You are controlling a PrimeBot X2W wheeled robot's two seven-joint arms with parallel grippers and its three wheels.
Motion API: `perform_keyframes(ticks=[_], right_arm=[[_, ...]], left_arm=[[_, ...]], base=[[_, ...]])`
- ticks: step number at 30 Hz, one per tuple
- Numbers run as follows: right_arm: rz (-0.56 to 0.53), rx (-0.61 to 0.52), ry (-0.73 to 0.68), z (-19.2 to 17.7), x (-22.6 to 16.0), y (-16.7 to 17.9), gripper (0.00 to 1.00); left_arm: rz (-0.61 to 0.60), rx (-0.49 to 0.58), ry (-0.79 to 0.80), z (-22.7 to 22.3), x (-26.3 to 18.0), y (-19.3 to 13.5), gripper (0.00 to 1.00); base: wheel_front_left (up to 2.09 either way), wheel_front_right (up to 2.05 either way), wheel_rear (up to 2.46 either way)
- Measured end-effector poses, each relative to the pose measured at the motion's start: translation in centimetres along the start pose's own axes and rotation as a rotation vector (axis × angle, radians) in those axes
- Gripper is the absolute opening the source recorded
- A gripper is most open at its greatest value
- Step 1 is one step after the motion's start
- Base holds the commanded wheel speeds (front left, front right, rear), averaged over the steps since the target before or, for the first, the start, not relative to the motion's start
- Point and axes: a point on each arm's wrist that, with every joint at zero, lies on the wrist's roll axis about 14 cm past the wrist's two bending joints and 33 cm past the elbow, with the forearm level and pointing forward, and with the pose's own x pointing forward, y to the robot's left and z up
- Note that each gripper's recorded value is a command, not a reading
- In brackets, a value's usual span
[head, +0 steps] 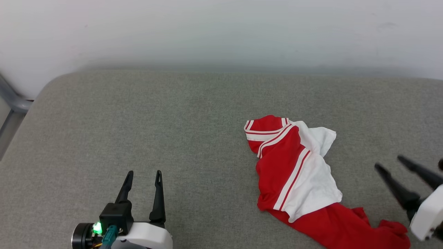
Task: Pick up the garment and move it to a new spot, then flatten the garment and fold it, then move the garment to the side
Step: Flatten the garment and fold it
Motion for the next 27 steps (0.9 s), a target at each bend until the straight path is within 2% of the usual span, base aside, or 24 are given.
perform_keyframes(ticks=[4, 6, 8, 13, 21, 27], right_arm=[[0.004, -0.079, -0.046, 3.7, 2.3, -0.3, 1.00], [-0.002, -0.147, -0.032, 4.9, 3.6, -0.7, 1.00], [-0.008, -0.159, 0.002, 5.3, 5.2, -1.2, 1.00], [0.010, -0.202, 0.224, 2.7, 8.9, -1.8, 1.00], [0.079, -0.201, 0.537, -1.9, 13.6, -0.9, 1.00], [0.080, -0.212, 0.666, -5.0, 16.6, -1.0, 1.00]], left_arm=[[0.002, 0.001, 0.003, -0.1, 0.6, 0.1, 1.00], [0.000, 0.002, 0.005, -0.2, 1.1, 0.1, 1.00], [-0.001, 0.003, 0.007, -0.4, 1.6, 0.0, 1.00], [-0.005, 0.008, 0.018, -0.9, 2.9, -0.1, 1.00], [0.023, 0.013, 0.038, -1.8, 4.4, 0.7, 1.00], [0.042, 0.017, 0.049, -2.4, 5.1, 1.2, 1.00]], base=[[0.00, 0.00, 0.00], [0.00, 0.00, 0.00], [0.00, 0.00, 0.00], [0.00, 0.00, 0.00], [0.00, 0.00, 0.00], [0.00, 0.00, 0.00]])
